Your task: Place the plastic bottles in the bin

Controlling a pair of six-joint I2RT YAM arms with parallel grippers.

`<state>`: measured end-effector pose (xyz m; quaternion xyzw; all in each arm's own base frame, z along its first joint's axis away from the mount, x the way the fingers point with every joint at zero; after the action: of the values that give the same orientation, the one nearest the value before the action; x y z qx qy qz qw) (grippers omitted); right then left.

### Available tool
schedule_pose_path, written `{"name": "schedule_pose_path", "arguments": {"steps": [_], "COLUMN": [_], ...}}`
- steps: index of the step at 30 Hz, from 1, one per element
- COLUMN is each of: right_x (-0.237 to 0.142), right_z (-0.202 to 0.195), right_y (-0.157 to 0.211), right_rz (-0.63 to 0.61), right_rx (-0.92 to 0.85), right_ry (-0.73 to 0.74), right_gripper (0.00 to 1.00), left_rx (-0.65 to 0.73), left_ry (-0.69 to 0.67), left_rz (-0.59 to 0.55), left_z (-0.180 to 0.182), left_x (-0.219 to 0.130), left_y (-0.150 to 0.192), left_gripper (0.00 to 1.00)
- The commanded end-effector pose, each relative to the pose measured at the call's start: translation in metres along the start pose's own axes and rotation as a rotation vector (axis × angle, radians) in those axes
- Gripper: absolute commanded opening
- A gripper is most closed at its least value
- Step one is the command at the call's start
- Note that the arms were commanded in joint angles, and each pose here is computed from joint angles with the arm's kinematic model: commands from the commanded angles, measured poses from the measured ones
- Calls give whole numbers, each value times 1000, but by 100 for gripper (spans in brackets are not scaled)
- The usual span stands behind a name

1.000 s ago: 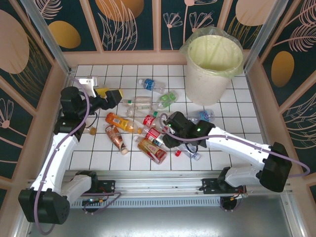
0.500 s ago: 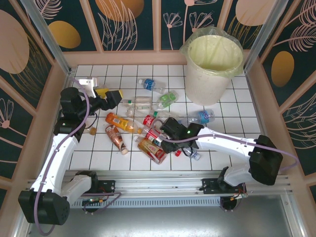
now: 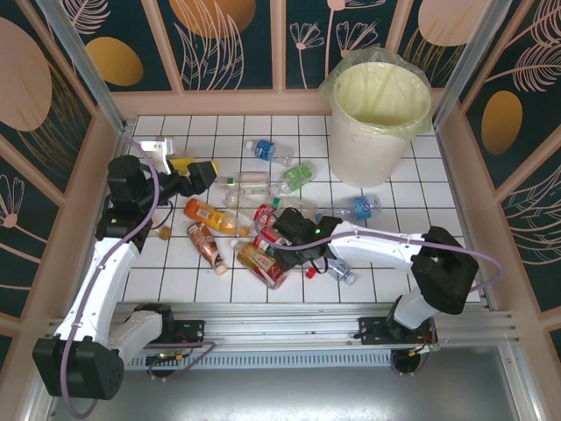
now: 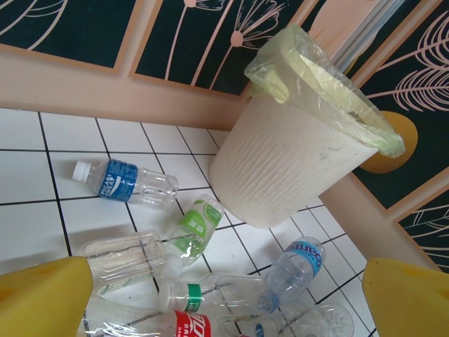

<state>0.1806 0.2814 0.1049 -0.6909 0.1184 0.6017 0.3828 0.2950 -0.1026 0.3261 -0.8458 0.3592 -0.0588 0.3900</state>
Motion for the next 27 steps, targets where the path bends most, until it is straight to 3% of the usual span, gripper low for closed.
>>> {"name": "schedule_pose_path", "arguments": {"steps": [1, 27], "right_x": [9, 46], "right_z": [0, -7], "right_y": [-9, -48], "right_rz": [2, 35], "right_rx": [-35, -118], "right_ry": [-1, -13], "right_gripper": [67, 75], "left_rx": [6, -9], "left_ry": [37, 37], "left_rz": [2, 18], "left_z": [-5, -2], "left_x": [0, 4], "left_y": [1, 3], "left_gripper": [99, 99]}}
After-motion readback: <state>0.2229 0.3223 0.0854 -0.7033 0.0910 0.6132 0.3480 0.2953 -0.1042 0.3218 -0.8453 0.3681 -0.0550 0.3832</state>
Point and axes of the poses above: each hand's point on the last joint's axis, 136 mm out from that joint toward the fingers, its own x axis out along the fingers, its own z axis along the line the jaws close on, y = z × x, the point moved 4 cm from there along -x, back along the fingers, and after that the axes turned 12 degrees about -x, right-handed, at the moved point
